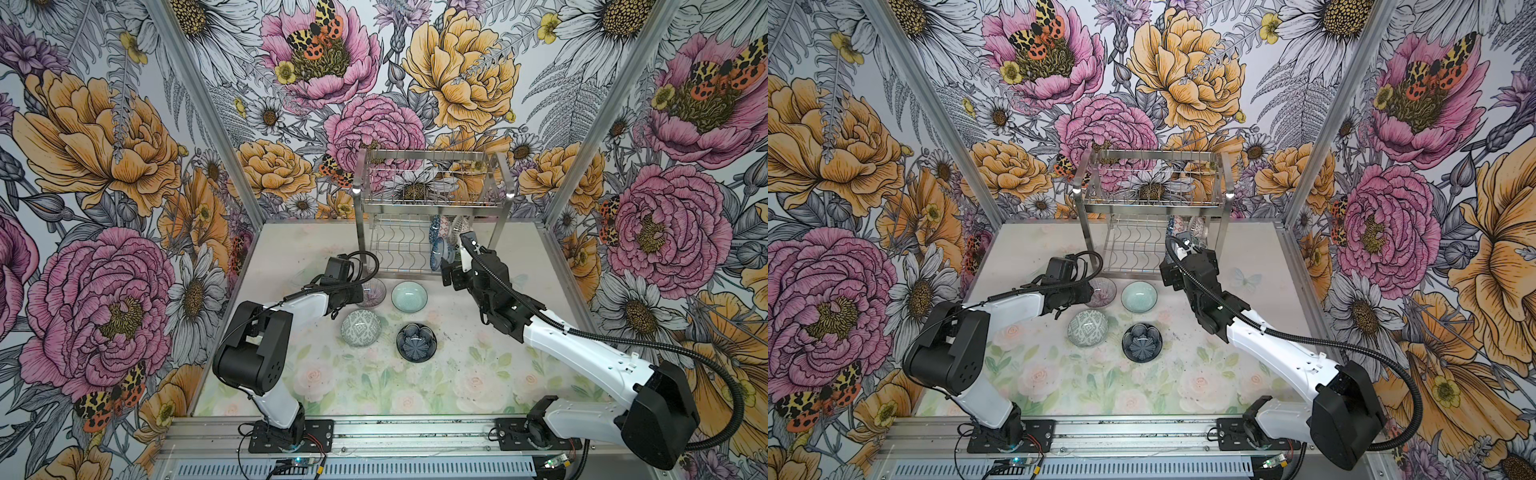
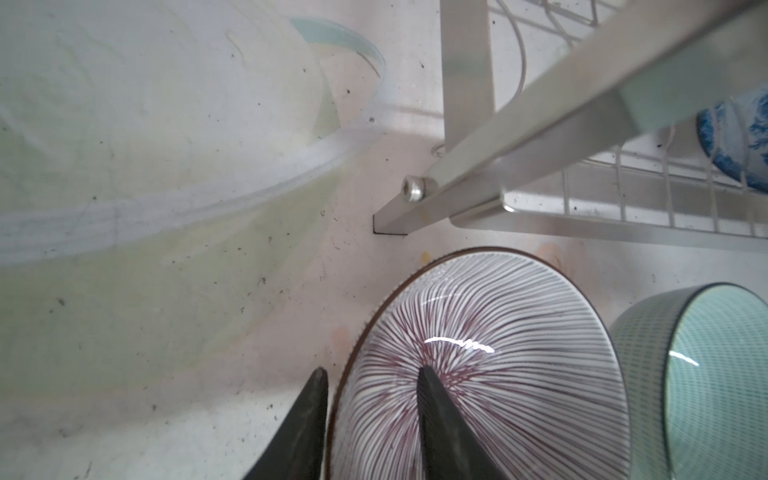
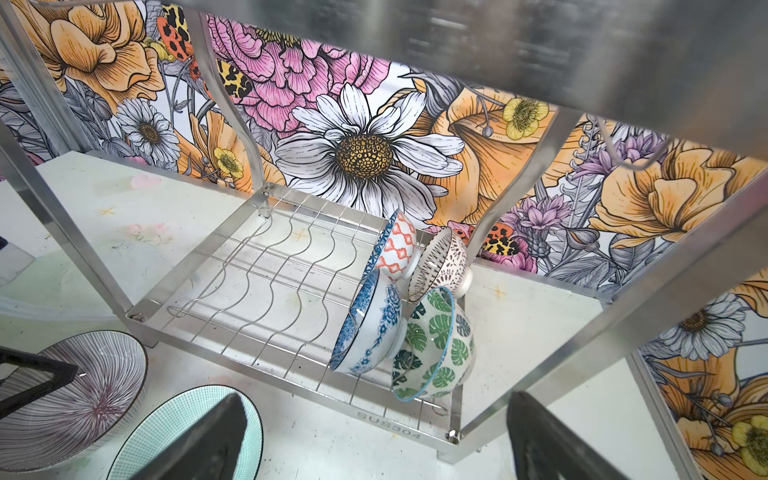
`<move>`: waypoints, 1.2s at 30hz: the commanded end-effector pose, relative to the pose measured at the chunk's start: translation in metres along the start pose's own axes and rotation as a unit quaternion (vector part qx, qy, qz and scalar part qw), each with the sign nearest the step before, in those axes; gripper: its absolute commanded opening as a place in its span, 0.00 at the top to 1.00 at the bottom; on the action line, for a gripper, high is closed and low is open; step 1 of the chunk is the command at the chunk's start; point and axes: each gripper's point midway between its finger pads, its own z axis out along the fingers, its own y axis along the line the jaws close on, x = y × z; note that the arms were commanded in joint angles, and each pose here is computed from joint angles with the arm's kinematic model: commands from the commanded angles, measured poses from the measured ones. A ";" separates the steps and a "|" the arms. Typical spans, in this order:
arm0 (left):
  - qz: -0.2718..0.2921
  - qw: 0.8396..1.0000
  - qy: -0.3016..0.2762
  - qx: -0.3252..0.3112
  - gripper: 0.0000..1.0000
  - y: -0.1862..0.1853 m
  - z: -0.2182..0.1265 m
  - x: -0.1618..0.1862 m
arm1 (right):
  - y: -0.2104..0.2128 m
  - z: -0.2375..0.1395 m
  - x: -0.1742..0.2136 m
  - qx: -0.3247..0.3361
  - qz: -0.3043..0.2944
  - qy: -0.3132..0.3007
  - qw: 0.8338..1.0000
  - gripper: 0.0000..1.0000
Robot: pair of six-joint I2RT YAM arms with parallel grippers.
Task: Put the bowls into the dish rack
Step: 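Lower left gripper onto the purple-striped bowl rim while right gripper withdraws from rack, then lift the purple-striped bowl with left gripper while right gripper reaches for its rim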
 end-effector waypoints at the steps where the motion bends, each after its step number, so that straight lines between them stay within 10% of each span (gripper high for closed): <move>1: 0.011 1.000 -0.010 0.010 0.67 -0.008 0.003 -0.011 | -0.002 0.001 0.004 0.001 0.004 0.005 1.000 0.00; 11: 0.018 1.000 -0.007 0.002 0.99 -0.006 0.003 -0.012 | -0.006 0.001 0.008 0.008 0.001 0.010 1.000 0.00; 36: 0.107 0.983 -0.147 0.038 1.00 -0.073 -0.113 -0.069 | 0.013 -0.018 -0.023 -0.067 0.045 -0.009 0.997 0.00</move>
